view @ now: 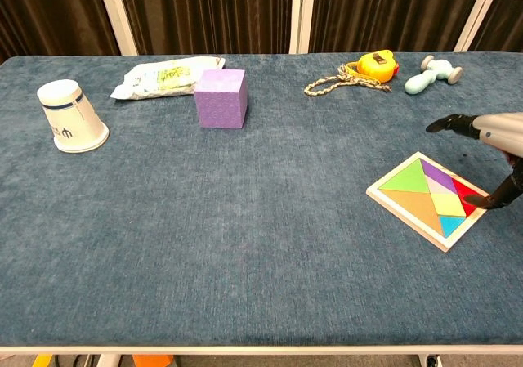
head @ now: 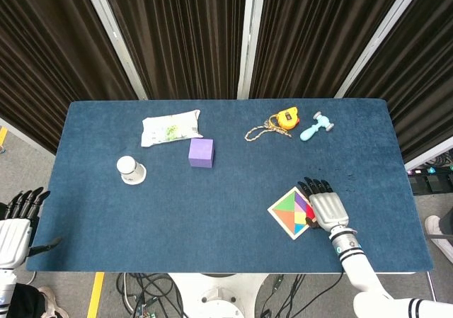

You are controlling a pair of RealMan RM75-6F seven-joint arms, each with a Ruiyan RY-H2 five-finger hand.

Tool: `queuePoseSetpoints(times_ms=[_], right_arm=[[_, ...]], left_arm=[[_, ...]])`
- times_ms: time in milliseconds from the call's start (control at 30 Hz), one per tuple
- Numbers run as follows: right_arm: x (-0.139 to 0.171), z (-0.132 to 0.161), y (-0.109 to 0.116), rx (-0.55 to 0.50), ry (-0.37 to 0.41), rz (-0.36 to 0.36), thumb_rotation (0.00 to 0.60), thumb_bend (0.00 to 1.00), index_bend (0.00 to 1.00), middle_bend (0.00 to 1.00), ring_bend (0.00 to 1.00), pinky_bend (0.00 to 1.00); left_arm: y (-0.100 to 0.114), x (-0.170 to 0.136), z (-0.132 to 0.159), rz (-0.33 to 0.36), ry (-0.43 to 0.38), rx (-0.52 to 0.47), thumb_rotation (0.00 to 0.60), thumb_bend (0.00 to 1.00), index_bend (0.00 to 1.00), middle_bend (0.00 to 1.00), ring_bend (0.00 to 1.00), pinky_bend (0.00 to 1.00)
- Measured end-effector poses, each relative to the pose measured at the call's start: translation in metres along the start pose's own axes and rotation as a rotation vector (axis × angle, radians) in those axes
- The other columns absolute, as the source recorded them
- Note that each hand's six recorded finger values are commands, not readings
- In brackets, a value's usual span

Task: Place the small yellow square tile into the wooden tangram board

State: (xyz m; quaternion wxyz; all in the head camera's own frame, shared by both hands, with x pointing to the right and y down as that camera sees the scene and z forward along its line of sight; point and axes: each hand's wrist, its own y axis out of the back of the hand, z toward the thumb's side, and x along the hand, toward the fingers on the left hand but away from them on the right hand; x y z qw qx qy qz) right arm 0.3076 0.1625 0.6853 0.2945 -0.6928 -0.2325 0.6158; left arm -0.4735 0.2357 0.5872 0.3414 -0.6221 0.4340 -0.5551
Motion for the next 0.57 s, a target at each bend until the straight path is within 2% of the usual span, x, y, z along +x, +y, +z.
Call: queuePoseSetpoints(times_ms=[167, 267, 433, 567], right_arm=[[0.012, -0.008, 0.015, -0.017, 0.002, -0.061, 0.600, 0.21, 0.00, 0.00, 0.00, 0.00], [0.028, -0.020, 0.025, -0.020, -0.002, -0.130, 0.600, 0.21, 0.00, 0.00, 0.00, 0.00], [0.073, -0.057, 0.038, -0.056, -0.047, -0.296, 0.600, 0.21, 0.00, 0.00, 0.00, 0.00], [0.119, -0.092, 0.035, -0.074, -0.107, -0.403, 0.600, 0.21, 0.00, 0.00, 0.00, 0.00]], left_arm=[[0.002, 0.000, 0.001, 0.007, 0.000, 0.002, 0.600, 0.00, 0.11, 0.05, 0.00, 0.05], [0.004, 0.000, 0.003, 0.012, -0.002, 0.002, 0.600, 0.00, 0.11, 0.05, 0.00, 0.05], [0.007, 0.001, 0.006, 0.020, -0.008, 0.009, 0.600, 0.00, 0.11, 0.05, 0.00, 0.05], [0.010, 0.002, 0.009, 0.024, -0.016, 0.019, 0.600, 0.00, 0.11, 0.05, 0.00, 0.05]])
